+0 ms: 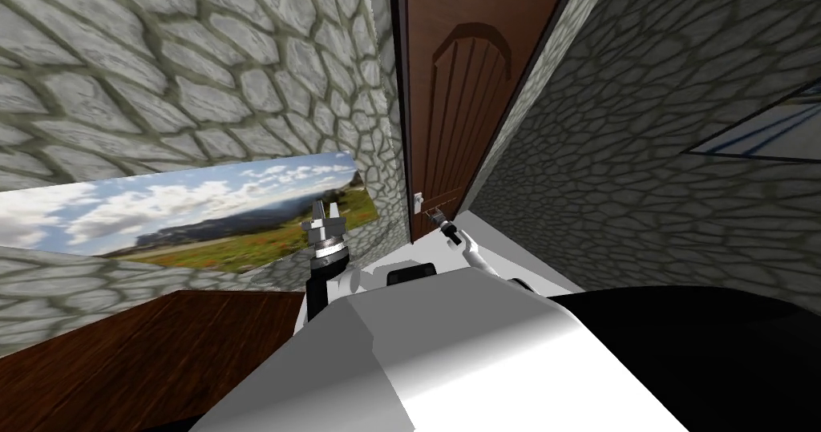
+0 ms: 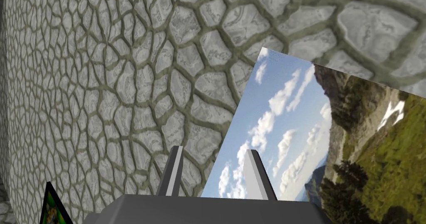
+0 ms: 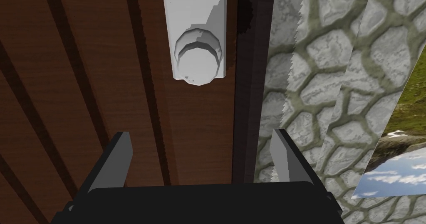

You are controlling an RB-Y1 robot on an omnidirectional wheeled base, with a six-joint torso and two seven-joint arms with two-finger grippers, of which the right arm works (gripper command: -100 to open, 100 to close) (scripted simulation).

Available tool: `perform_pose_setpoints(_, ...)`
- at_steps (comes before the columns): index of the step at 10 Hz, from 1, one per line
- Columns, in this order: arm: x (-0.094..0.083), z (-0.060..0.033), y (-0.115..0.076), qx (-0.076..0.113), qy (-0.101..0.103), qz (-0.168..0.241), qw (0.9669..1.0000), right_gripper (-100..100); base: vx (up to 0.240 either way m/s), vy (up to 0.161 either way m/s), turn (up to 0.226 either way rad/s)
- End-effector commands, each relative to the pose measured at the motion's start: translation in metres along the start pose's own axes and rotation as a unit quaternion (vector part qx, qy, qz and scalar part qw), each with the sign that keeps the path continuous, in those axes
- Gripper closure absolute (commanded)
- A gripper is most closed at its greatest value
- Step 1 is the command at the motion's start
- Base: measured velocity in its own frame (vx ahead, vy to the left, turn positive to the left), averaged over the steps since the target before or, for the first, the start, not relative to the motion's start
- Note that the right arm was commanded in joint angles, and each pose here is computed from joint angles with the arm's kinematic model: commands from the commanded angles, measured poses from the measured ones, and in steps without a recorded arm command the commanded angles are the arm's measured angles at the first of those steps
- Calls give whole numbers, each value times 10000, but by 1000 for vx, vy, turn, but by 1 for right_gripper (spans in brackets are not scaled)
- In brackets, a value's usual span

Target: Pull the door open

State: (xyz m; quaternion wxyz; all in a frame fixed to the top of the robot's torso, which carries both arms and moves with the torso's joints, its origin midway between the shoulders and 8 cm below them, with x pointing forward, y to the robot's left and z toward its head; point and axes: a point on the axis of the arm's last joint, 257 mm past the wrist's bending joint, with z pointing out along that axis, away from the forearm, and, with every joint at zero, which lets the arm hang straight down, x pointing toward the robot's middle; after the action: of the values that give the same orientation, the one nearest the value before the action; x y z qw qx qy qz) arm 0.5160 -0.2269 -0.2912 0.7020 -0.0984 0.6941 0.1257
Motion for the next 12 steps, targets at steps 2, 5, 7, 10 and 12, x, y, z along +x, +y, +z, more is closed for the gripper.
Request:
perform_pose_setpoints(2,6,-51,-325,244,13,-45,9997,-100,43,36,249)
perform_pose_setpoints(5,11,-127,-719,566,21,-73,9984,-100,36,39,193)
perform_pose_setpoints(7,8,-194,-993,799,18,-78,9968,-100,55,34,215)
perform_pose_setpoints(10,-3,-309,-1368,1133,1,-63,9935,-100,56,33,205)
perform_pose_setpoints(12,-12,-380,-1567,1319,-15,-44,9913,-100,57,25,193)
